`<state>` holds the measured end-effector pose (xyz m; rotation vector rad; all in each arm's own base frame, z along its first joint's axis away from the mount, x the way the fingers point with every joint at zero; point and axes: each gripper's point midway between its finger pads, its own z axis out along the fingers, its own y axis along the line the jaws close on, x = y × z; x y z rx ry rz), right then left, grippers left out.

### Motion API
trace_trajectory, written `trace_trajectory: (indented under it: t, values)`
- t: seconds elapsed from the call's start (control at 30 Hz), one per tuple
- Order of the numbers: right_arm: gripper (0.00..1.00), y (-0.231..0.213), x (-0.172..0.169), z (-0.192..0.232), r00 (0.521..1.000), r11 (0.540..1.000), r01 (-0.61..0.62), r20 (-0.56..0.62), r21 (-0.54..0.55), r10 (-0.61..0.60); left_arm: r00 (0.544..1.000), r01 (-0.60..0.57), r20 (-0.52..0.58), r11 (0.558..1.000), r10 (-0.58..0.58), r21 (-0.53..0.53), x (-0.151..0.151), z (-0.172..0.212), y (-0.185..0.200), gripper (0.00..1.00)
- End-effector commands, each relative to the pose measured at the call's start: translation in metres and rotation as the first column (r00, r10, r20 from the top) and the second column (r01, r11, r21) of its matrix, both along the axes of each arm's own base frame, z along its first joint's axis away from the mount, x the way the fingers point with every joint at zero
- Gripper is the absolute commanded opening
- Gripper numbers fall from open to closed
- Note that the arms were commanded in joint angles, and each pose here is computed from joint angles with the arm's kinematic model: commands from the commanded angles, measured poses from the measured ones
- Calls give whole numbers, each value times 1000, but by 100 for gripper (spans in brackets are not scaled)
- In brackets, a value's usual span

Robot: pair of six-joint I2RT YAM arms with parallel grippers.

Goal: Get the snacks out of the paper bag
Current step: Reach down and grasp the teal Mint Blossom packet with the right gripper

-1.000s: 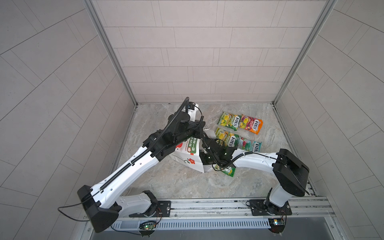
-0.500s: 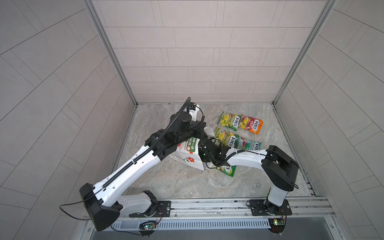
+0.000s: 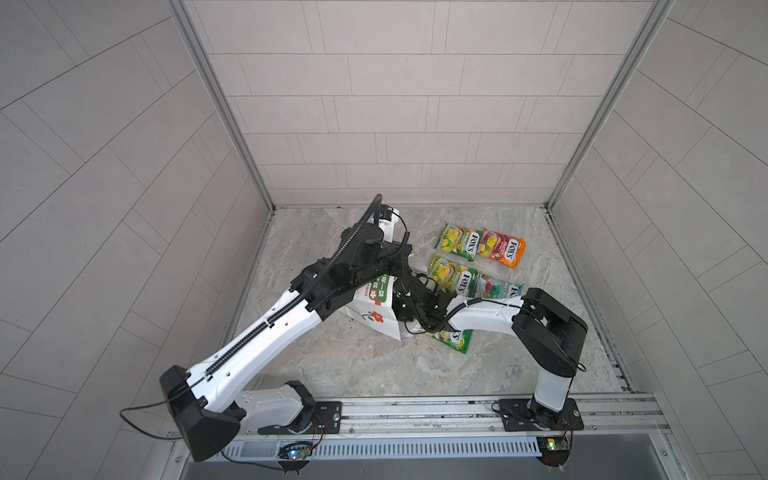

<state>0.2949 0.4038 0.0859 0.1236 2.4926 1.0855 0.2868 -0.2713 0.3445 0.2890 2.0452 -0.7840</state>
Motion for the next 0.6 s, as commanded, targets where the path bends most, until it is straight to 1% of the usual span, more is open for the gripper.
trace_trajectory:
  t: [0.0,0.07,0.2,0.37,0.47,0.57]
  values:
    - [50,5,0,-4,1000,998,2,-24,55,-1,998,22,64,997,-17,-72,-2,28,-5,0]
    - [47,6,1,-4,1000,998,-2,-21,59,3,998,19,66,997,-15,-69,-2,28,-3,0]
    - [34,4,1,-3,1000,998,-1,-13,66,2,998,7,67,998,-3,-62,-2,26,0,0]
    - [11,2,2,-1,1000,997,-4,1,79,4,997,0,71,999,4,-50,-2,25,3,0]
    - [1,-1,2,4,1000,997,-8,15,82,6,997,-11,74,999,14,-38,-2,23,6,0]
    - [0,-6,2,11,999,997,-12,36,71,10,997,-28,74,999,29,-16,-1,20,9,0]
